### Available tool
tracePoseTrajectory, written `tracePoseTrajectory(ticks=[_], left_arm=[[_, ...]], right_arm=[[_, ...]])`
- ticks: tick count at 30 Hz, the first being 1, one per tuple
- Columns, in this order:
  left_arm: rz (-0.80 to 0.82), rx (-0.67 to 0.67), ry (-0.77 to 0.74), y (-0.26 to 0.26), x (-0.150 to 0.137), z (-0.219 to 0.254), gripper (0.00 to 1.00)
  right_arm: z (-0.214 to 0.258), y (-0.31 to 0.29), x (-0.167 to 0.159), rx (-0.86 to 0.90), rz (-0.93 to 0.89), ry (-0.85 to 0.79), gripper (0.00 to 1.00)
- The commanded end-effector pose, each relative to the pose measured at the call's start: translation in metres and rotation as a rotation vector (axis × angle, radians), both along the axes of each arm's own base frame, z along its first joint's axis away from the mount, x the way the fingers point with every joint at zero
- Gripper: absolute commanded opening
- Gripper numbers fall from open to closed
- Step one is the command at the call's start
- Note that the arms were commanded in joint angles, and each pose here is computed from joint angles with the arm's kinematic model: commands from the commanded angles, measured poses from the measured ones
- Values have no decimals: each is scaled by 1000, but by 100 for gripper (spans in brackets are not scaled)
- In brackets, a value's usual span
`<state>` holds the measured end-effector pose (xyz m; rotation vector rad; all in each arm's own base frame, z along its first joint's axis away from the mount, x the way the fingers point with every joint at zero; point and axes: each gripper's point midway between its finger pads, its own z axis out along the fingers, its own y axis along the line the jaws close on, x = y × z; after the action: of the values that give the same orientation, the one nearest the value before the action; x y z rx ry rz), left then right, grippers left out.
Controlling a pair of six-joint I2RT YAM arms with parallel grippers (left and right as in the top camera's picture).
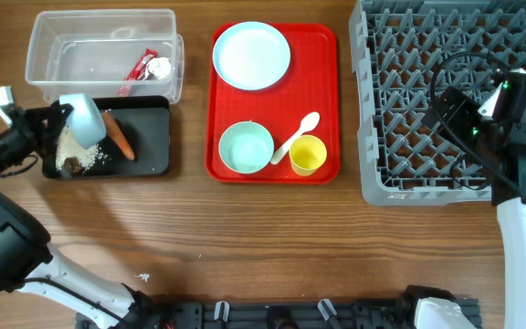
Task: Sort waste into correct bins and load items into the dishwasher rack
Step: 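Tip the rice bowl with the left gripper to pour rice onto the black tray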
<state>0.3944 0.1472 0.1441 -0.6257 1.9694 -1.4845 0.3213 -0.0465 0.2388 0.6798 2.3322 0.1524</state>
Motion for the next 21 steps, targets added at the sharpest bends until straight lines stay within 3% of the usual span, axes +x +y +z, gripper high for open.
tracePoseTrajectory(ticks=[1,7,21], left_arm=[[25,-45,-69,12,-6,9,4],[40,-133,-166,21,-11,30,4],[43,-153,-148,21,-11,27,4]], right_arm=[[2,3,2,18,13,-6,100],[2,3,2,18,13,-6,100],[2,4,2,24,18,-7,100]])
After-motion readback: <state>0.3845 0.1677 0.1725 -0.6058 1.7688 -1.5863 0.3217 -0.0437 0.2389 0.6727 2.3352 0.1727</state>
